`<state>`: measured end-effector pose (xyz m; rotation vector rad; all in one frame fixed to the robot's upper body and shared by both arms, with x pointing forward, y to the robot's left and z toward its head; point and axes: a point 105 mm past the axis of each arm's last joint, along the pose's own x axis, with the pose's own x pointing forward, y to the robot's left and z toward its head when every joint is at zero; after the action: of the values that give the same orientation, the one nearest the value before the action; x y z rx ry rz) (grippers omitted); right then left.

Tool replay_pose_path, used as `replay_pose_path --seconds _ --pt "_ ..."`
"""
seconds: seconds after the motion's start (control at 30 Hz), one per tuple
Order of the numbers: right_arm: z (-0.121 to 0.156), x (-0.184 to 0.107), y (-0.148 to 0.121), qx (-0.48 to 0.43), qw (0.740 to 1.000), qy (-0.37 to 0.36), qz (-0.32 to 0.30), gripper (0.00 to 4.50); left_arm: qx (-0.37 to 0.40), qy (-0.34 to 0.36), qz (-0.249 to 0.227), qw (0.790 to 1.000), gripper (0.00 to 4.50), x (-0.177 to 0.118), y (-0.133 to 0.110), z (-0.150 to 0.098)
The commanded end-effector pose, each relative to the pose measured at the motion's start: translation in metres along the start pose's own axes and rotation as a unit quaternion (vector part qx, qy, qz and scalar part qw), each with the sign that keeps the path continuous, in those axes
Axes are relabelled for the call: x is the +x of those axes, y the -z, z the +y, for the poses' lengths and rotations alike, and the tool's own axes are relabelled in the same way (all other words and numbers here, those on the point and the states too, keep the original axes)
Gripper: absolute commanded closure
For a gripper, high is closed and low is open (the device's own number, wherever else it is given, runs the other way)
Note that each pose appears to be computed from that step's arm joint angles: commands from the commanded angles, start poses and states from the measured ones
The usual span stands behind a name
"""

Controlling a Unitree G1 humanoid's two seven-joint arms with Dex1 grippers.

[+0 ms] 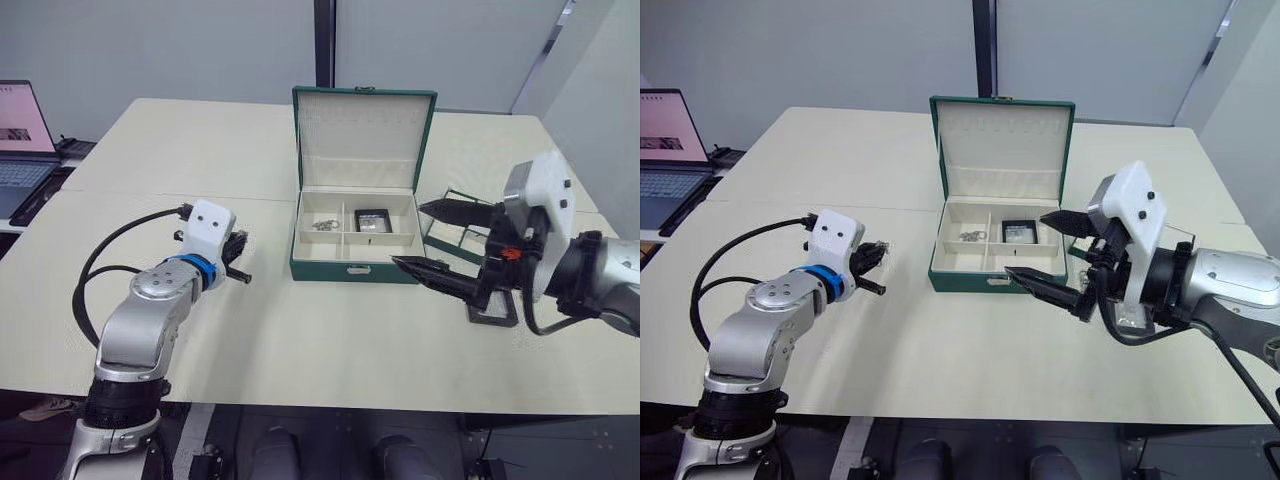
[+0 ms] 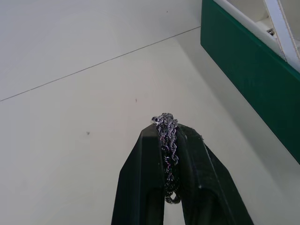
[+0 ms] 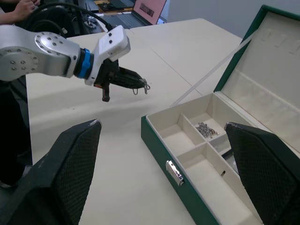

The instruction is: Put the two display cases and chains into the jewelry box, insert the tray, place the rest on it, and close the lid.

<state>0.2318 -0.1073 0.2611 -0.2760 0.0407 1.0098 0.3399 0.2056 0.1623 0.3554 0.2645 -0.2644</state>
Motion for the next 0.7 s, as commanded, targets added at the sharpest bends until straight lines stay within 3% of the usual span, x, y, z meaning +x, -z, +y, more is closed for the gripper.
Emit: replay_pose_path --seconds 0.03,0.33,0.7 --pt "-0.005 -0.011 -0.009 -0.018 1.0 0.012 -0.018 0.0 0.025 0.028 -0.026 0.999 4.4 -0.02 -0.03 -0.003" --pt "-0.017 -0.024 -0.005 -0.027 0.999 0.041 -0.005 0.0 0.057 0.132 -0.016 0.99 4.4 -0.039 -0.066 -0.029" --pt "-0.02 -0.031 0.003 -0.027 0.997 0.07 0.007 0.0 0.064 0.163 -0.039 0.984 4.4 -0.019 -0.092 -0.051"
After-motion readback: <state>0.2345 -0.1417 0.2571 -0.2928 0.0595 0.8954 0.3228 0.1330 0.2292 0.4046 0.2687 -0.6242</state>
